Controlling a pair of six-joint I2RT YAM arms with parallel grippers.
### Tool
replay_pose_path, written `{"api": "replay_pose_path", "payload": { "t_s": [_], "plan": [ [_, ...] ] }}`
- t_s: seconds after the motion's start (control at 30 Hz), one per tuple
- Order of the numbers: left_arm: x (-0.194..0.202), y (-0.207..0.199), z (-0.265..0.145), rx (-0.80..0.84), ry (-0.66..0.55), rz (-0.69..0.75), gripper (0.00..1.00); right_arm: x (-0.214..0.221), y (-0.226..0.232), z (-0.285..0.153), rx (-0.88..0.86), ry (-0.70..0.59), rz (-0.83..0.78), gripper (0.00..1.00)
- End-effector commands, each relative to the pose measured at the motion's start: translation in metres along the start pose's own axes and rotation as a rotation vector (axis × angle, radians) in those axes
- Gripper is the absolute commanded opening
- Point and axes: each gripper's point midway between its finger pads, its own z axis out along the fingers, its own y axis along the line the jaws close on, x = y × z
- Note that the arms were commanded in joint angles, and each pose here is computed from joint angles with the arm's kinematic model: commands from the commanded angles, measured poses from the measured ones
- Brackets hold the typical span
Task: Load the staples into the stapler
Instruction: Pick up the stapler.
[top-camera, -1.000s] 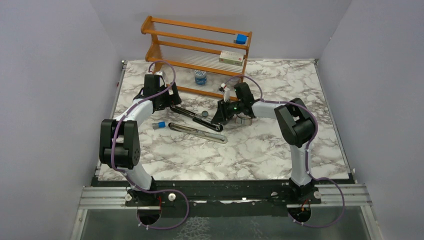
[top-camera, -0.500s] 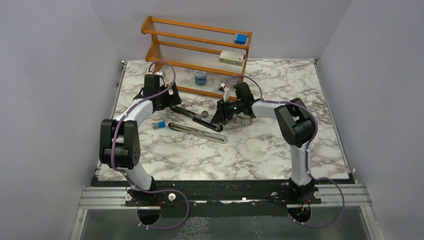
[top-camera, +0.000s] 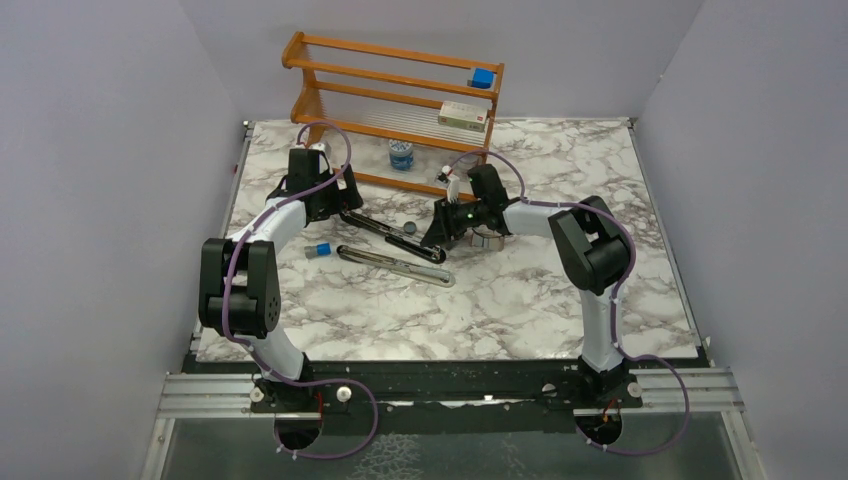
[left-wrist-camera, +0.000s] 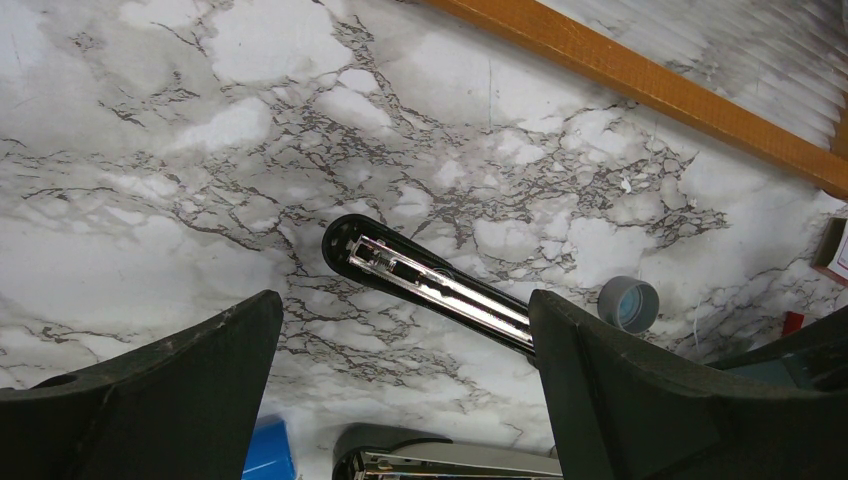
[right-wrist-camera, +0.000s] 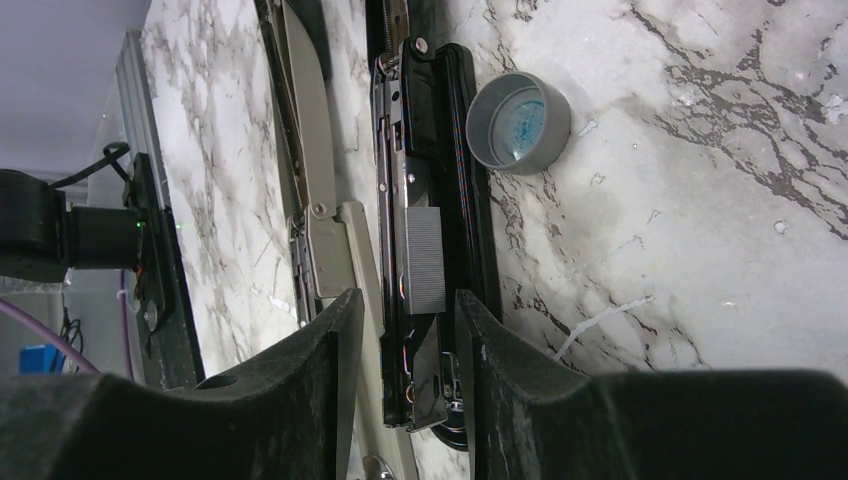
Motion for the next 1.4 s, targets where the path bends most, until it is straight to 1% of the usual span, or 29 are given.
{"api": "replay_pose_path", "payload": {
  "t_s": [0.0, 0.47, 0.9, 1.13, 1.23, 1.37],
  "plan": [
    [-0.011, -0.009, 0.001, 0.034, -0.012, 0.003, 0.96, -0.011, 0.002, 0.002, -0.022, -0.024, -0.018, 0.41],
    [-0.01, -0.009, 0.001, 0.034, -0.009, 0.002, 0.96, -0.016, -0.002, 0.003, 0.006, -0.034, -0.021, 0.41],
    [-0.01, -0.009, 0.001, 0.034, -0.007, 0.002, 0.96, -0.011, -0.005, 0.004, 0.007, -0.015, -0.014, 0.28],
    [-0.01, -0.009, 0.001, 0.035, -0.009, 0.002, 0.96, -0.009, -0.008, 0.006, 0.008, -0.005, -0.014, 0.27],
    [-0.01, -0.009, 0.001, 0.034, -0.008, 0.002, 0.96, -0.007, -0.009, 0.006, 0.013, 0.0, -0.011, 0.24],
    [-0.01, -0.008, 0.001, 0.033, -0.008, 0.002, 0.96, -0.006, -0.01, 0.006, 0.014, 0.005, -0.01, 0.23]
  ]
}}
